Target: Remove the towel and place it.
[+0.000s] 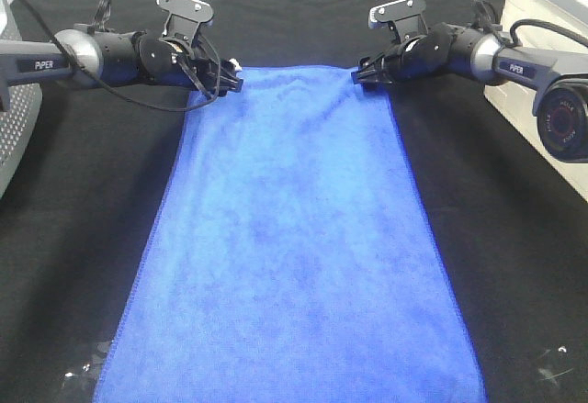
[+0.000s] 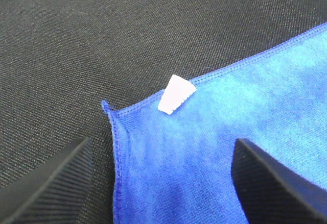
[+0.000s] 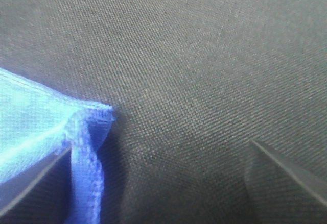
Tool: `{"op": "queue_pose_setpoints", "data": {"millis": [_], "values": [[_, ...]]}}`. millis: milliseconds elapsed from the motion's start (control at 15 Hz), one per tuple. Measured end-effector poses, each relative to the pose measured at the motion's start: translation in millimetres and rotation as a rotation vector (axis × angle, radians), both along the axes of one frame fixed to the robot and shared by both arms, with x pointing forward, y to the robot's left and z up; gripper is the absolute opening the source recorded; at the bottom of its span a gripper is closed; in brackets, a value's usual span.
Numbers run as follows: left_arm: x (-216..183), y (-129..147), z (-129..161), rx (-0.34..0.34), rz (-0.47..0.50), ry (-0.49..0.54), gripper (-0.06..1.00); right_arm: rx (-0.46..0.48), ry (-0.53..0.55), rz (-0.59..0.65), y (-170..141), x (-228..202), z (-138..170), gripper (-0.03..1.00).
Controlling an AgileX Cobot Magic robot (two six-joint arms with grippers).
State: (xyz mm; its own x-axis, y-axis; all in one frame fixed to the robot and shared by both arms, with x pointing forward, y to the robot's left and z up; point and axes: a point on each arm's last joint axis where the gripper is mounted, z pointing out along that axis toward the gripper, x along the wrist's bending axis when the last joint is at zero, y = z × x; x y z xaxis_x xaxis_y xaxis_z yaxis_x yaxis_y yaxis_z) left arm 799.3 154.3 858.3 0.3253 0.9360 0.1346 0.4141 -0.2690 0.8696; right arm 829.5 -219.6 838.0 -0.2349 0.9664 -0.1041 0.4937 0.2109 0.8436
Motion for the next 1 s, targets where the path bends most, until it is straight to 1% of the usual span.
{"op": "queue_pose_setpoints", "data": {"millis": [133,267,467,533,667,733,867,933,1000], "values": [[-0.2,-0.1,0.1,0.000,-0.002,0.005,0.71,0.000,-0.023,-0.023,-11.1,2.4,0.7,0.82],[-0.3,-0.1,0.0,0.001,-0.002,0.007,0.71,-0.001,-0.036,-0.058,-30.3,5.0,1.8,0.82],[-0.3,-0.1,0.0,0.001,-0.002,0.007,0.71,0.001,-0.036,-0.062,-32.1,5.2,1.8,0.80],[-0.3,-0.1,0.0,0.001,-0.002,0.007,0.71,0.016,-0.033,-0.067,-31.3,5.1,1.7,0.80],[-0.2,-0.2,1.8,0.000,-0.002,0.003,0.71,0.076,-0.021,-0.088,-30.1,4.9,10.7,0.80],[0.1,-0.2,6.5,-0.002,-0.002,-0.006,0.71,0.141,-0.044,-0.111,-29.1,6.1,28.9,0.80],[0.3,-0.3,10.4,-0.004,-0.002,-0.011,0.71,0.229,-0.061,-0.131,-27.2,6.4,55.1,0.79],[0.5,1.3,10.0,-0.003,0.000,-0.006,0.71,0.269,-0.047,-0.131,-25.4,5.1,64.6,0.79],[0.5,1.8,9.8,-0.004,0.000,-0.003,0.71,0.282,-0.032,-0.128,-24.5,4.4,65.9,0.79]]}}
